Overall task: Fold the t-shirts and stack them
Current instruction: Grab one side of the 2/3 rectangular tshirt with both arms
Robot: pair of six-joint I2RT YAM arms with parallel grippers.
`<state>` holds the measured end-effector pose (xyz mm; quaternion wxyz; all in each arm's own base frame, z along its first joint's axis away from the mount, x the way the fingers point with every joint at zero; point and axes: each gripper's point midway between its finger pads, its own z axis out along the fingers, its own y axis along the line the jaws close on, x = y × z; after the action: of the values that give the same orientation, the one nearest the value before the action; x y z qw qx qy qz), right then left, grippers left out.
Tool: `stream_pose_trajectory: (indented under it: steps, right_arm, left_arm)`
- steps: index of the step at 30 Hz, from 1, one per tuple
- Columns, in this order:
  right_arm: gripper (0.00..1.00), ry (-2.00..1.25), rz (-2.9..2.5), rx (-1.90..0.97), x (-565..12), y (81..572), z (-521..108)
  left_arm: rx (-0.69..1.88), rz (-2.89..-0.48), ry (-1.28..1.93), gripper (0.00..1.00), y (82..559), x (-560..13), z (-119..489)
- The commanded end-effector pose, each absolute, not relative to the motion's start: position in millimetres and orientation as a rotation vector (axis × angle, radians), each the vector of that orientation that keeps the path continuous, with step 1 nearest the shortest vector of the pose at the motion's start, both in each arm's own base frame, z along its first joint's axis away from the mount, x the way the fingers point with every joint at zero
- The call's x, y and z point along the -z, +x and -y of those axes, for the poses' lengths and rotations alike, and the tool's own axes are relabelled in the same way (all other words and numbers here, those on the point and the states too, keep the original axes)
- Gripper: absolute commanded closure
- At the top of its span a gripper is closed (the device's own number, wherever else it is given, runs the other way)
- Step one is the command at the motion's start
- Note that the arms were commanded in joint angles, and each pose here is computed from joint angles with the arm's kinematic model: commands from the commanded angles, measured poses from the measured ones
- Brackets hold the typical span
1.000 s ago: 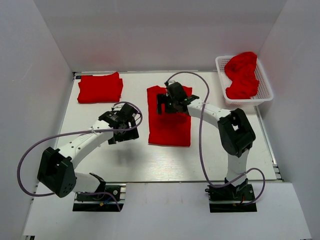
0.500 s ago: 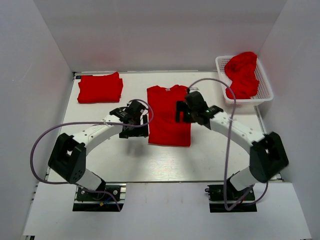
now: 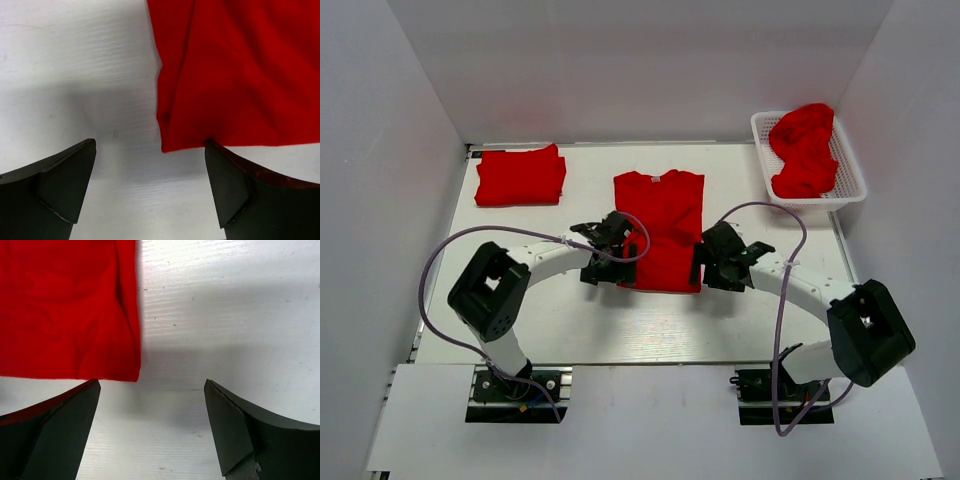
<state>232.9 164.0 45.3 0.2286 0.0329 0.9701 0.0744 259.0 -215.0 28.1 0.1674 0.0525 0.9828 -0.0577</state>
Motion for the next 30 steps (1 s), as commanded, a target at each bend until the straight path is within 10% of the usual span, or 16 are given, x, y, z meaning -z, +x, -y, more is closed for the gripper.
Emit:
stream_pose_trajectory:
  steps: [1,9,20,22,23,30]
  right_arm:
    - [0.10,0.176,-2.648,-0.232,-46,243,-173]
    - [0.20,0.199,-2.689,-0.267,-27,237,-179]
    - [0.72,0.126,-2.759,-0.450,-12,219,-199]
    - [1.00,0.135,-2.748,-0.444,-11,219,-197]
    - [1.00,0.134,-2.732,-0.450,-13,220,-196]
    - [1.00,0.055,-2.676,-0.473,-37,215,-191]
  left_arm:
    - [0.212,-2.738,0.162,0.01,272,-36,227]
    - [0.185,-2.815,0.177,0.23,257,-9,228]
    - [0.222,-2.846,0.164,0.76,237,4,237]
    - [0.226,-2.847,0.148,0.88,236,6,237]
    - [0.226,-2.847,0.148,1.00,236,6,237]
    - [0.267,-2.772,0.161,1.00,231,-24,239]
